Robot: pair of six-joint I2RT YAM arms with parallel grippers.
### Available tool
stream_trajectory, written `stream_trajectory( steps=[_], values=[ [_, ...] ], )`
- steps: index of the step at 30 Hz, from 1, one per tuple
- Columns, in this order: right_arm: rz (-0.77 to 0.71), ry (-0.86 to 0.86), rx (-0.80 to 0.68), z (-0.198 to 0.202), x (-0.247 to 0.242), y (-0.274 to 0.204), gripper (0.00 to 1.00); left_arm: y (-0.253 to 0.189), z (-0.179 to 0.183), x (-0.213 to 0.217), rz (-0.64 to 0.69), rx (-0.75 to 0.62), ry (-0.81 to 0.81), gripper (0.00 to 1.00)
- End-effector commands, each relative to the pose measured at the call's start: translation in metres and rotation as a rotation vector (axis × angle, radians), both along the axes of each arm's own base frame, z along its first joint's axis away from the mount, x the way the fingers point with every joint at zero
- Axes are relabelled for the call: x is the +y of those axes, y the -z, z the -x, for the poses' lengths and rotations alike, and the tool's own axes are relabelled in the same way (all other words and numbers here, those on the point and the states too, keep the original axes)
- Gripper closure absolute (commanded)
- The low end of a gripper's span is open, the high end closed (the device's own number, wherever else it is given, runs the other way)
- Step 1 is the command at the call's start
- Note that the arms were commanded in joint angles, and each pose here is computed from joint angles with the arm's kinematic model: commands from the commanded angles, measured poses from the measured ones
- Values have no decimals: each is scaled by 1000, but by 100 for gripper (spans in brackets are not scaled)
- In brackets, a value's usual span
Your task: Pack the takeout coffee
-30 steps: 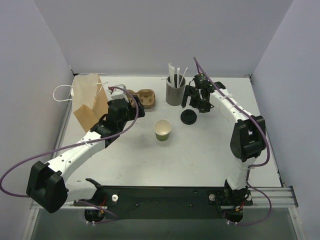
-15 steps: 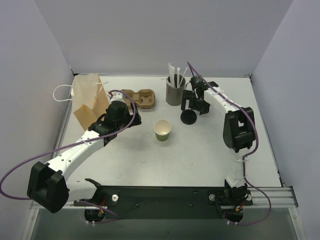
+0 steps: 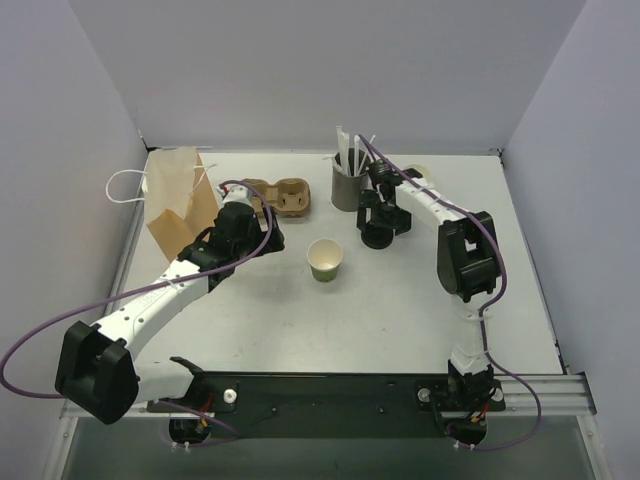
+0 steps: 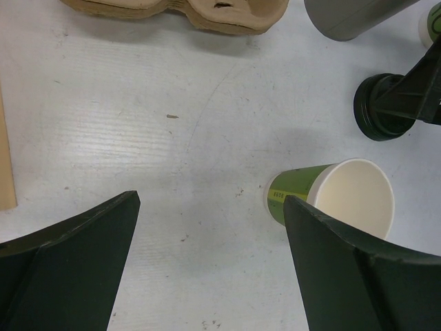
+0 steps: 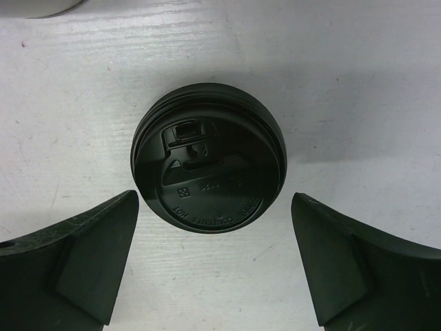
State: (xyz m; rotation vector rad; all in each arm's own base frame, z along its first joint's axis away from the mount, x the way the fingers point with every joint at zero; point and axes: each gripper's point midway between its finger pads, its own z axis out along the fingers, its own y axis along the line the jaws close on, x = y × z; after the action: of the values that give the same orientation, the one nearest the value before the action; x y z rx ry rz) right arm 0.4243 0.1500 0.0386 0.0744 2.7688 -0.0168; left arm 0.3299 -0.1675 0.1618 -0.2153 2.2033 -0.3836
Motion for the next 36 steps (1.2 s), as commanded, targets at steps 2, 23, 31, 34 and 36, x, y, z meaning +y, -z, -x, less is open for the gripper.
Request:
stream_trajectory(
  steps=[2,23,31,34,36],
  values=[
    [67,-1,-9,-4,-7,-4,17,-8,-5,-5,21,-16,12,3],
    [109,-29,-13,-4,4,2,18,2,-5,-12,21,11,41,3],
    [113,-10,-10,-4,0,4,21,1,-6,-12,15,10,43,3],
    [127,-6,-10,-2,-4,3,21,2,-7,-12,14,13,46,3],
    [130,-3,-10,0,-6,2,21,3,-7,-13,16,15,46,3]
  ],
)
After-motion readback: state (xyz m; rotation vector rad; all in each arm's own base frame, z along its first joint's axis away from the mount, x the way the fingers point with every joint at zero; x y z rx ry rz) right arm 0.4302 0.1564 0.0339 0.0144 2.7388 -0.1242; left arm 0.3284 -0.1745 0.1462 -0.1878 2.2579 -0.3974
